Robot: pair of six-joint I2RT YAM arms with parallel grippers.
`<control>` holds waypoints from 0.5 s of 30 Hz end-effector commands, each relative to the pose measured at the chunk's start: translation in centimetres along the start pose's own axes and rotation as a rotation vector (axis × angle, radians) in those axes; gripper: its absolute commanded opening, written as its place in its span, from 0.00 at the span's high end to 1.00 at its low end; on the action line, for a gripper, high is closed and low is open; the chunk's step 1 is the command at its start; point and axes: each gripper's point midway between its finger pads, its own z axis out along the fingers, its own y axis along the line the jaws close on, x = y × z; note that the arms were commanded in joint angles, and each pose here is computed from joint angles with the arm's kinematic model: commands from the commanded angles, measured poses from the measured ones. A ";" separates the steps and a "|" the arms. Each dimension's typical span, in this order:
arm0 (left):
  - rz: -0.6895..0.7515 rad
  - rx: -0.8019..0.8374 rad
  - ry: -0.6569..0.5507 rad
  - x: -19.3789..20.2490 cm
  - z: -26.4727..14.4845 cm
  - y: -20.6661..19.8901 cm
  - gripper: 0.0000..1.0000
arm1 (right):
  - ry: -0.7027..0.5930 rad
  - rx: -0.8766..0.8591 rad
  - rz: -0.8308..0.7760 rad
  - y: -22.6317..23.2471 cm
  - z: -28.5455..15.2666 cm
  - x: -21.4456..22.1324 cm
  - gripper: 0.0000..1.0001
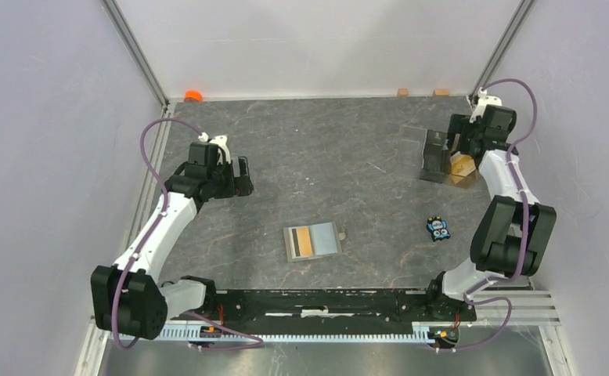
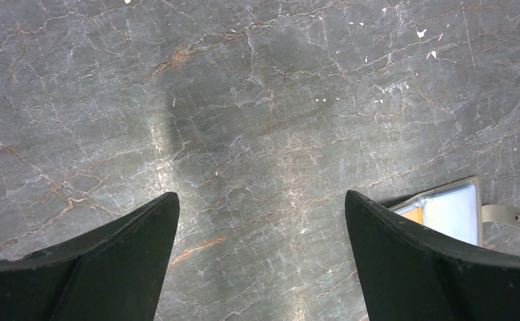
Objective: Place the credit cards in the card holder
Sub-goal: Pick up the credit card from the storage box.
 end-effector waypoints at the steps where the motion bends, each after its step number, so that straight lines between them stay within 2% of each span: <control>1: 0.035 0.003 -0.003 -0.2 0.3 0.2 0.00 | 0.023 0.077 -0.024 -3.9 0.6 -1.1 0.09; 9: 0.031 0.014 0.007 -0.1 0.5 0.1 0.00 | 0.123 0.098 0.029 -6.5 1.8 1.7 0.09; 15: 0.029 0.026 0.006 -0.1 0.4 -0.1 0.00 | 0.178 0.040 0.094 -6.6 2.7 3.6 0.11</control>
